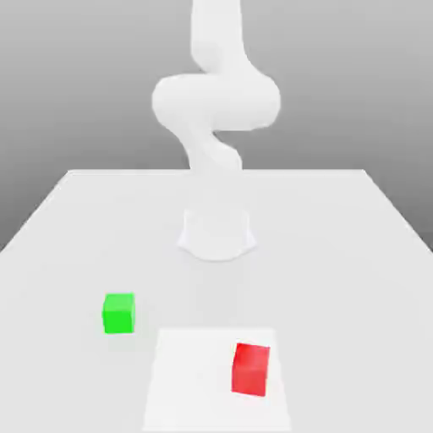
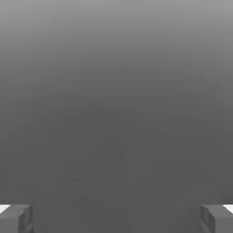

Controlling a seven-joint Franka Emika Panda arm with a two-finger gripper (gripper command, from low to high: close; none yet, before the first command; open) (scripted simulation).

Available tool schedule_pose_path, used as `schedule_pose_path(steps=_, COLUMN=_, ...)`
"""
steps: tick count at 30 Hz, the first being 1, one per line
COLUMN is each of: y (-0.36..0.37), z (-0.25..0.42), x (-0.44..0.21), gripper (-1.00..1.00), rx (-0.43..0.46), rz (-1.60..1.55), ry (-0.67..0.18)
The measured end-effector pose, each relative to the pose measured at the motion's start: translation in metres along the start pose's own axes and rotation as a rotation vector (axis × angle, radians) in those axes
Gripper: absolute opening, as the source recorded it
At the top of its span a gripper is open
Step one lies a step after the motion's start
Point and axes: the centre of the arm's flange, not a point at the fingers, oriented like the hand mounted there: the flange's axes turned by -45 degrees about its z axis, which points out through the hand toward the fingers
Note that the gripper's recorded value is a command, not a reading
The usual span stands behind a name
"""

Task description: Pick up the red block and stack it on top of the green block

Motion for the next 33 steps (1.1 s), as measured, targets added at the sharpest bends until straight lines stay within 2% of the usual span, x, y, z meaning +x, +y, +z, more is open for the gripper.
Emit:
schedule_pose_path(steps=9, y=-0.019, z=0.194, x=-0.070, gripper=0.00, rx=-0.035, rz=0.064, ry=-0.298)
schedule_pose_path(steps=15, y=-0.028, z=0.292, x=-0.154, gripper=0.00, rx=-0.055, rz=0.107, ry=-0.493)
schedule_pose_path(steps=21, y=-0.038, z=0.358, x=-0.258, gripper=0.00, rx=-0.071, rz=0.148, ry=-0.685)
schedule_pose_path(steps=27, y=-0.037, z=0.408, x=-0.310, gripper=0.00, rx=-0.075, rz=0.157, ry=-0.714)
schedule_pose_path(steps=28, y=-0.037, z=0.413, x=-0.315, gripper=-1.00, rx=-0.075, rz=0.157, ry=-0.714)
schedule_pose_path(steps=33, y=-0.037, z=0.413, x=-0.315, gripper=-1.00, rx=-0.075, rz=0.157, ry=-0.713)
